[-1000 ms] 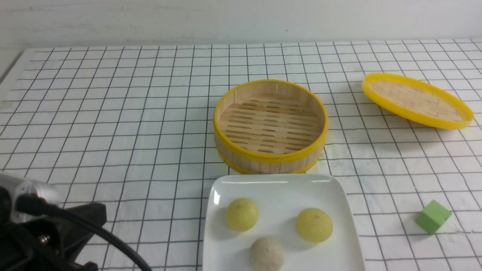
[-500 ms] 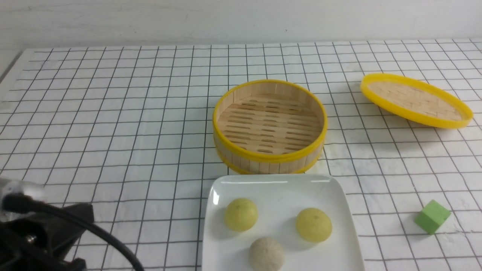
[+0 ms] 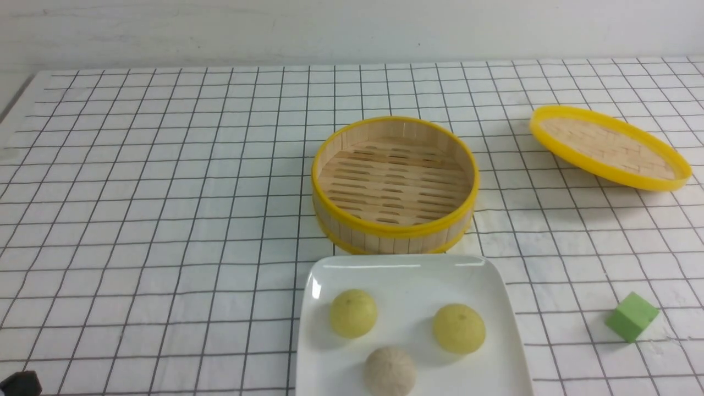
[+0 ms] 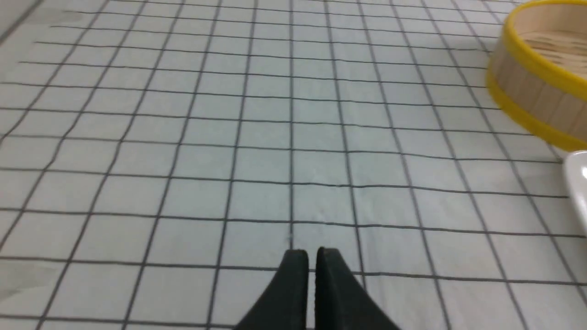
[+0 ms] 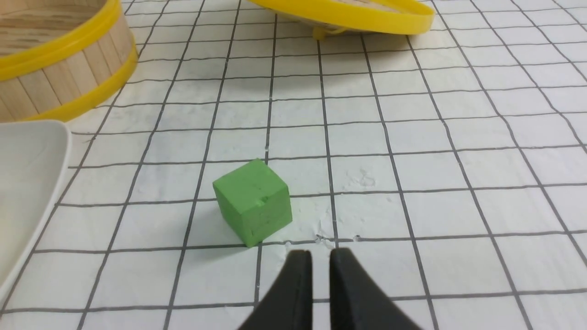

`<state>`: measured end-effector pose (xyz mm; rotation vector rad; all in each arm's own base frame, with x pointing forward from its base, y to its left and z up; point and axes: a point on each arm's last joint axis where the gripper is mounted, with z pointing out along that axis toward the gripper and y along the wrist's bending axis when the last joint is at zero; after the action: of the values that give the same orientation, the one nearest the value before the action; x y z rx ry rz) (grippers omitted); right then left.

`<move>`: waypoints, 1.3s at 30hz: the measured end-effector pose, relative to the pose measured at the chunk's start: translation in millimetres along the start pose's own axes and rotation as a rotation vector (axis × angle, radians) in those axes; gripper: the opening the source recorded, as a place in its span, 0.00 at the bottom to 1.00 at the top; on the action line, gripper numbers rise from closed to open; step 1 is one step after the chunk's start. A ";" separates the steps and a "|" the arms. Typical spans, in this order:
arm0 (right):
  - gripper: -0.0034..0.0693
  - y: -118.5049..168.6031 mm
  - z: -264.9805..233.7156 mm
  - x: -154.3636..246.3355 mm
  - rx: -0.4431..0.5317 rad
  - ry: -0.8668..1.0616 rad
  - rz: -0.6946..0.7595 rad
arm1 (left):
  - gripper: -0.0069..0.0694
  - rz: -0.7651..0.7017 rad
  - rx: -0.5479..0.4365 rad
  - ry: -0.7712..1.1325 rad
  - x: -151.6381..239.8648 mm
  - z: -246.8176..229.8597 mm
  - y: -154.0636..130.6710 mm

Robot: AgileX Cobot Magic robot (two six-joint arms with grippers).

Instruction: Put the steamed buns into the plate on the white-black tablecloth.

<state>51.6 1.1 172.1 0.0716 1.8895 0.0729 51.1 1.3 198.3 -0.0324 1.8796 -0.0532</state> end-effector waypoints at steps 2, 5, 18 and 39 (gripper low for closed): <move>0.17 0.0 0.0 0.0 0.000 0.000 0.000 | 0.16 -0.004 -0.034 -0.004 6.5 1.2 2.0; 0.18 0.0 0.0 0.0 0.000 0.000 0.000 | 0.16 -0.010 -0.066 0.007 16.9 4.5 4.1; 0.19 0.0 0.0 0.0 0.000 0.000 0.000 | 0.16 -0.014 -0.065 -0.001 24.3 8.6 4.3; 0.23 0.0 0.0 0.0 0.000 0.000 0.000 | 0.20 -0.013 -0.065 -0.002 24.2 8.6 4.3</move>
<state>51.6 1.1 172.1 0.0716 1.8895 0.0729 51.9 4.3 172.4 -0.0894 1.8791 -0.0007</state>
